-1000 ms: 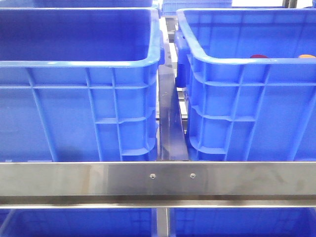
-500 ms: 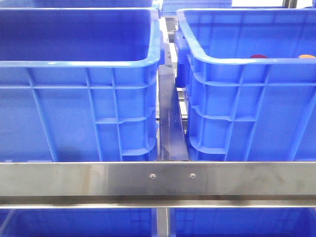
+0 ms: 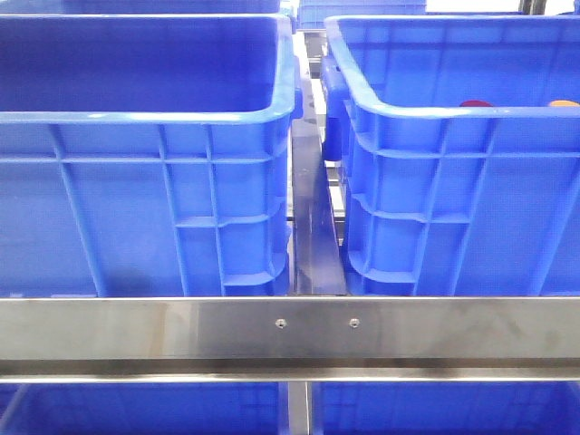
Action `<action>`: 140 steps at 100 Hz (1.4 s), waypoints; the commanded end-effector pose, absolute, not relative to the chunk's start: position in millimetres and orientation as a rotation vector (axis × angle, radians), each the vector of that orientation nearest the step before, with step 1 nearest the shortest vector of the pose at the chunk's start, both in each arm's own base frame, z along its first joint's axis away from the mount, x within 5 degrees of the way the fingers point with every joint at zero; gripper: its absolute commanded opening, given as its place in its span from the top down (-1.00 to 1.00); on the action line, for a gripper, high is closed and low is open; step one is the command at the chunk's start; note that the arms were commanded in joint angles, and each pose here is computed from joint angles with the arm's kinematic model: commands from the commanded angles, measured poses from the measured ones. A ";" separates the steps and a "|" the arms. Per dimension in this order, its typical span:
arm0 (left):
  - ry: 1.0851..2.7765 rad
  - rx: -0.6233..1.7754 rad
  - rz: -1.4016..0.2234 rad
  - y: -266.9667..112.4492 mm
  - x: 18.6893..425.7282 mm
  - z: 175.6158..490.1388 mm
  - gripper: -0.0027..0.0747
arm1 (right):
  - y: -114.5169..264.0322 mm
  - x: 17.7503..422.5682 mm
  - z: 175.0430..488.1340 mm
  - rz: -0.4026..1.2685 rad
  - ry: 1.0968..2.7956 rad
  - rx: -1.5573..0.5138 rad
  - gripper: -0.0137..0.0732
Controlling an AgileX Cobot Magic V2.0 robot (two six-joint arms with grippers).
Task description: Pick red and yellow buttons and place in box
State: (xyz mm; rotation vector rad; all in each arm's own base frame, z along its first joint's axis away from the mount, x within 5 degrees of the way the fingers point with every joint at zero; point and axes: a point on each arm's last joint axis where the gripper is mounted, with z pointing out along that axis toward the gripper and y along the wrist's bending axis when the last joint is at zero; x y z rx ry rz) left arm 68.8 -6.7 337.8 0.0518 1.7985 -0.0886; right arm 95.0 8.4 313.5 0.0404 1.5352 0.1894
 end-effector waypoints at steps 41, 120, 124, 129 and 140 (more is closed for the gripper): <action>1.700 0.035 -0.104 -6.8 69.0 352.8 0.98 | 7.3 94.2 322.5 0.174 1.508 0.042 0.84; 1.600 0.033 -0.096 -5.6 62.4 346.6 0.98 | 7.3 94.2 322.5 0.174 1.508 0.042 0.84; 1.579 0.033 -0.092 -5.3 62.0 340.3 0.98 | 7.3 94.2 322.5 0.174 1.508 0.042 0.84; 1.547 0.038 -0.079 -4.7 60.4 331.8 0.98 | 7.3 94.2 322.5 0.174 1.508 0.042 0.84; 1.457 0.057 -0.041 -3.5 55.7 309.4 0.98 | 7.3 94.2 322.5 0.174 1.508 0.042 0.84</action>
